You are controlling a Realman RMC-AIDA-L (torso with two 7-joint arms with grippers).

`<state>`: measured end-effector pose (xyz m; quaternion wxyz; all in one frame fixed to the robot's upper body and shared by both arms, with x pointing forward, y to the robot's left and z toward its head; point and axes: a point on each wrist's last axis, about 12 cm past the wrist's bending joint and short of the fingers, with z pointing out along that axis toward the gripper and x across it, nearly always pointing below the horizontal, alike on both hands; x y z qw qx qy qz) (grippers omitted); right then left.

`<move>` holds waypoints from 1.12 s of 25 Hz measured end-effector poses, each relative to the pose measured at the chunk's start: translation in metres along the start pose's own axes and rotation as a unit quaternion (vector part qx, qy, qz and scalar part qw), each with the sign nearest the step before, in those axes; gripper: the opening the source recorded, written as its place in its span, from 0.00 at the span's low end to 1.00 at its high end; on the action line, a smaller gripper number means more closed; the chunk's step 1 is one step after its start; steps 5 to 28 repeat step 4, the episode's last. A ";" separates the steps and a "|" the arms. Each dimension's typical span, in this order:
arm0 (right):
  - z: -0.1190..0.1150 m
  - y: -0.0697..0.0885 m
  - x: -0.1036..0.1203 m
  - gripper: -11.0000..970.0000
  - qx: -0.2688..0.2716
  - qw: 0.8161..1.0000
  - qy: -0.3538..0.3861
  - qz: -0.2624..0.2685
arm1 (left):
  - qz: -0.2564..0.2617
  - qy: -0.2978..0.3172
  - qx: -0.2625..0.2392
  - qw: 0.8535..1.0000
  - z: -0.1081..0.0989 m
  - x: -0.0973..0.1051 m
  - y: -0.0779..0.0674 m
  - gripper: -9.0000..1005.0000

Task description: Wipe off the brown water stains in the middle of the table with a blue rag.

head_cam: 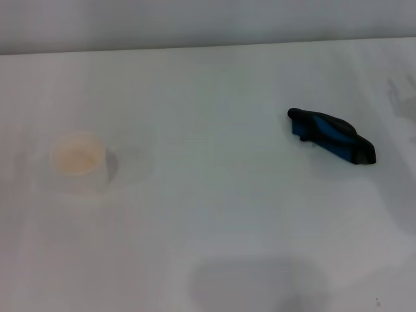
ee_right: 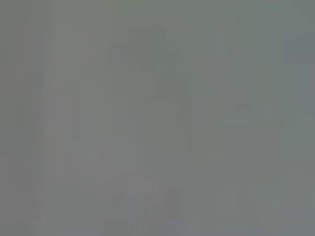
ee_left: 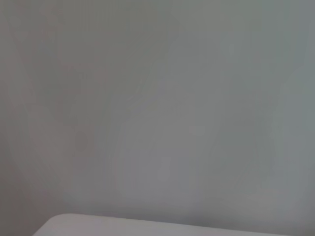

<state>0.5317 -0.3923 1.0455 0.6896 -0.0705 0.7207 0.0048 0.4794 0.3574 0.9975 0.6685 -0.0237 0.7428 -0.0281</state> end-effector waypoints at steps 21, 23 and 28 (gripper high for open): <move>-0.001 0.001 0.002 0.44 -0.001 1.000 0.001 0.003 | 0.000 -0.001 0.001 1.000 0.000 0.000 0.000 0.87; -0.001 0.001 0.002 0.44 -0.001 1.000 0.001 0.003 | 0.000 -0.001 0.001 1.000 0.000 0.000 0.000 0.87; -0.001 0.001 0.002 0.44 -0.001 1.000 0.001 0.003 | 0.000 -0.001 0.001 1.000 0.000 0.000 0.000 0.87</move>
